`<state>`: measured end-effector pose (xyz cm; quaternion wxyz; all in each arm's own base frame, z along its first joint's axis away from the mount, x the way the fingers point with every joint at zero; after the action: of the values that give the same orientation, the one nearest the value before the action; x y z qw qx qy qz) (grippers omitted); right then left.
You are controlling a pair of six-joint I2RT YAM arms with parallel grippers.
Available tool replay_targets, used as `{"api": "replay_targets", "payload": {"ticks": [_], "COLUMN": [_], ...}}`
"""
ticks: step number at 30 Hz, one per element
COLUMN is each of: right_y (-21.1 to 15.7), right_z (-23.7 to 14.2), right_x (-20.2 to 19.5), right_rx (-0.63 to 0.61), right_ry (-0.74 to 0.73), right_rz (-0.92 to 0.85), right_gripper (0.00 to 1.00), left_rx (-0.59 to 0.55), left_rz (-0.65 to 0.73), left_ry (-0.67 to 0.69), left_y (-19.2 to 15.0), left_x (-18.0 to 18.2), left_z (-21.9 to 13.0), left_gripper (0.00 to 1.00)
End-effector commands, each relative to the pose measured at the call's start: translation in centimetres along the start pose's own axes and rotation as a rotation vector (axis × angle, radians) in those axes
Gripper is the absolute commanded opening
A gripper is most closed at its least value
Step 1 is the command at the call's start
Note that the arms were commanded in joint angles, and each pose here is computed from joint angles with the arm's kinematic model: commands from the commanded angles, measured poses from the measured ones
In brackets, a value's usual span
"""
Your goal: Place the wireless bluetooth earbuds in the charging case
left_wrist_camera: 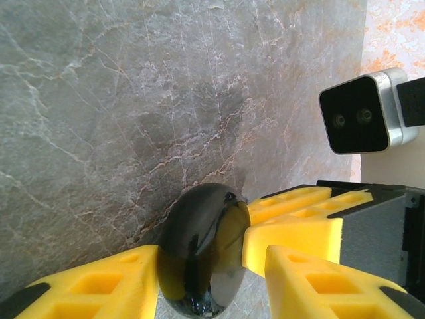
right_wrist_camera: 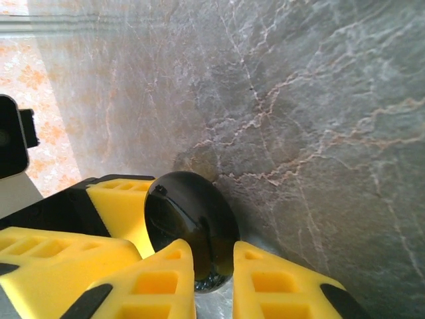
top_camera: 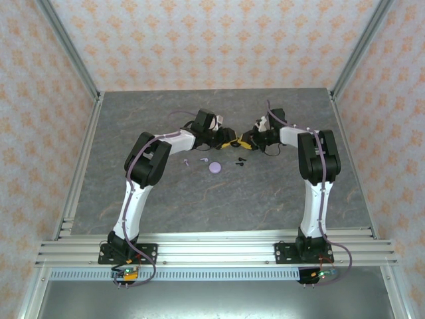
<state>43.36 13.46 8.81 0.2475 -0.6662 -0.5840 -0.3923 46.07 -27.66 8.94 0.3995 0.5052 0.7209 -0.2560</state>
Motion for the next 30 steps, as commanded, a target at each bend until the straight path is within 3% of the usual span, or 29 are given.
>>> {"api": "replay_targets", "payload": {"ticks": [1,9,13,16,21,30], "right_y": [0.0,-0.3,-0.3,-0.2,0.1,0.6], "right_z": [-0.1,-1.0,-1.4,-1.6,-1.5,-1.0], "right_x": [0.6,0.1,0.4,0.7,1.2,1.6], "right_rx": [-0.007,-0.015,-0.020,-0.030,-0.018,0.001], "right_ry": [0.022,-0.128,-0.140,-0.152,-0.143,-0.135], "right_rz": [-0.021,-0.032,-0.046,-0.054,-0.072,-0.087], "right_gripper": [0.21,0.39,0.43,0.41,0.30,0.25], "left_rx": [0.047,0.007,0.000,0.001,0.007,0.014], "left_rz": [-0.030,0.026,0.043,0.052,0.051,0.041], "left_ry": [0.069,0.262,0.302,0.310,0.314,0.311], "left_y": [-1.4,-1.5,-1.5,-1.4,-1.2,-1.2], "left_x": [1.7,2.7,2.8,2.7,2.8,3.2], "left_z": [0.6,-0.8,-1.1,-1.2,-0.9,-0.4], "left_gripper": [0.45,0.50,0.51,0.51,0.51,0.50]}}
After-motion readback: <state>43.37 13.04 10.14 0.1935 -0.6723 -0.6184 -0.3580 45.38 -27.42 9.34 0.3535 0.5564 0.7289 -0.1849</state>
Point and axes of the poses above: each hand's point on the last joint's axis, 136 mm out from that joint toward the fingers, its own z axis out along the fingers, its own x axis along the line the jaws close on, y = z × x, the point moved 8 cm from there along -z, back along the fingers, and after that the axes turned 9 degrees about -z, right-handed, at the moved point
